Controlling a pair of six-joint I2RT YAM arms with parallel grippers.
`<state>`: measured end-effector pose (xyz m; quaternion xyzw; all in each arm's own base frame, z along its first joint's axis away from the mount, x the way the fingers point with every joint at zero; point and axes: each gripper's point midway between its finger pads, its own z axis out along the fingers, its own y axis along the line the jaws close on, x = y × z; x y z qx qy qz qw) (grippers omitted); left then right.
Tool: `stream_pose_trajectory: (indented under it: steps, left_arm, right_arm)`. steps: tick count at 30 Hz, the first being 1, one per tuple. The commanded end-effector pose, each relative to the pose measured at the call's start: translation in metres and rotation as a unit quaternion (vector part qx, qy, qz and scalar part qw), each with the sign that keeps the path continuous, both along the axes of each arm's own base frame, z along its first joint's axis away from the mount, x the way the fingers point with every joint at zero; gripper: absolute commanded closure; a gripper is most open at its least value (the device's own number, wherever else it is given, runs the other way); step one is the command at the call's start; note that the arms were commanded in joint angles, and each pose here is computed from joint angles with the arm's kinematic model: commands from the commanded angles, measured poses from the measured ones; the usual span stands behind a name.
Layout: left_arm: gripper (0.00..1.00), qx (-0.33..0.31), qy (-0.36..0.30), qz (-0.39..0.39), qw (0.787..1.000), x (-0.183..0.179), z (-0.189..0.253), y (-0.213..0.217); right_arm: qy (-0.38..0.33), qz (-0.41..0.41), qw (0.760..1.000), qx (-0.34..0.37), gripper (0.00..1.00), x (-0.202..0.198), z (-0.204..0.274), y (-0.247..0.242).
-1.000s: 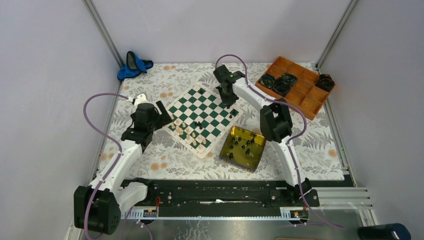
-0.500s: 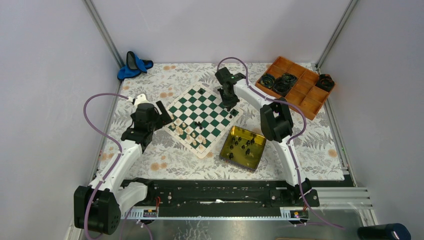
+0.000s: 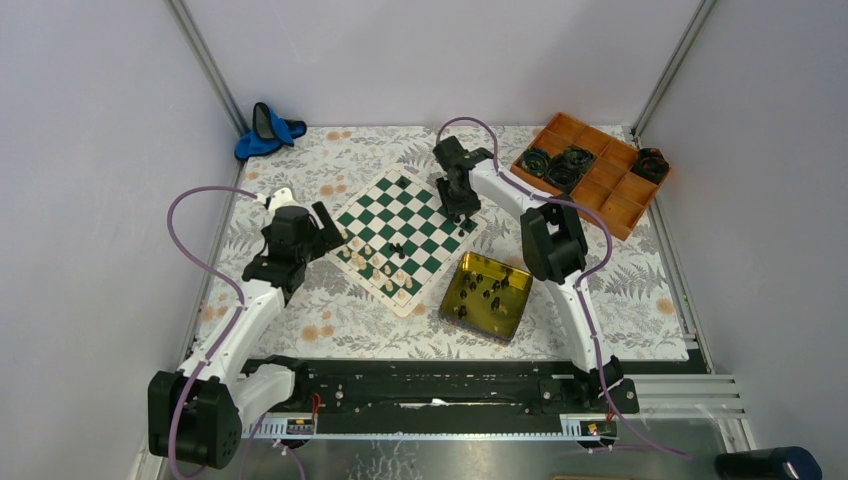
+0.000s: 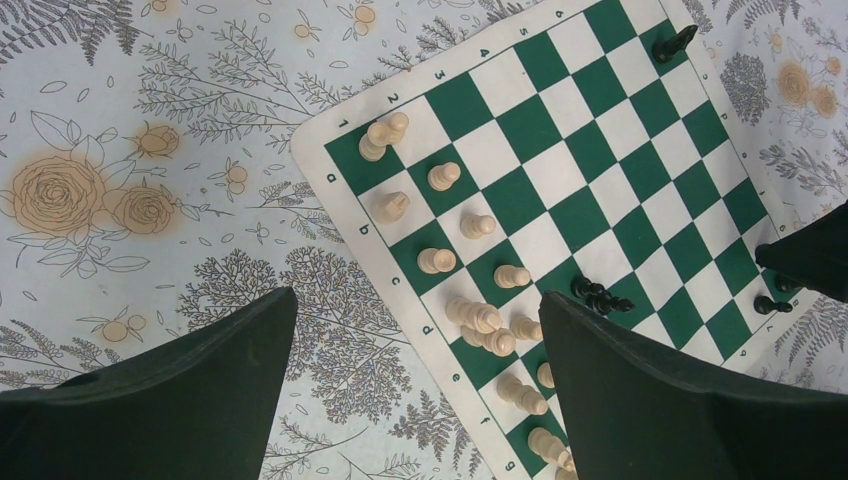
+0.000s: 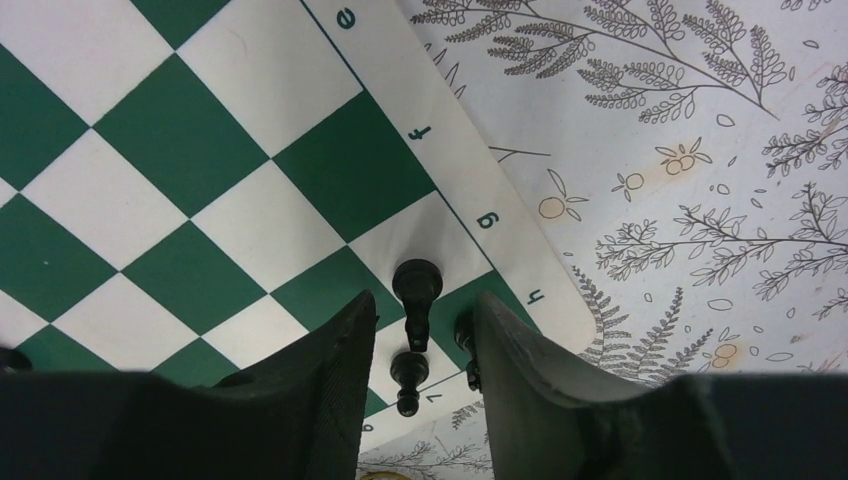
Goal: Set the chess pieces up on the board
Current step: Place the chess piece on the chessboard, then pick up the chess piece from the chessboard.
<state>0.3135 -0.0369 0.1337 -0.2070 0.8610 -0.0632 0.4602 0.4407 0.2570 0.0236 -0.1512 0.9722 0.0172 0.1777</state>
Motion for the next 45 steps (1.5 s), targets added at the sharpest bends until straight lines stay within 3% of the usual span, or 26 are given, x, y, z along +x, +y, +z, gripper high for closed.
stream_pose_trajectory:
  steps: [1,13,20,32,45]
  left_arm:
    - [0.01,0.001,-0.021,-0.009,1.000,0.009,0.008,-0.004]
    - [0.01,0.004,-0.022,-0.007,1.000,0.014,0.010,-0.003]
    - [0.01,0.001,-0.020,-0.007,1.000,0.017,0.009,-0.005]
    - [0.01,0.001,-0.017,-0.007,1.000,0.017,0.004,-0.005]
    - [0.01,0.002,-0.017,-0.008,1.000,0.015,0.004,-0.005]
  right_arm:
    - [-0.029,0.010,0.999,0.021,0.50,0.010,0.022,0.004]
    - [-0.110,0.033,0.992,0.053,0.45,0.024,0.080,0.017]
    - [-0.148,0.086,0.982,0.081,0.44,0.005,0.106,0.046]
    - [-0.113,0.187,0.971,0.099,0.40,-0.070,0.067,0.121]
    - [-0.088,0.212,0.968,0.099,0.41,-0.094,0.043,0.145]
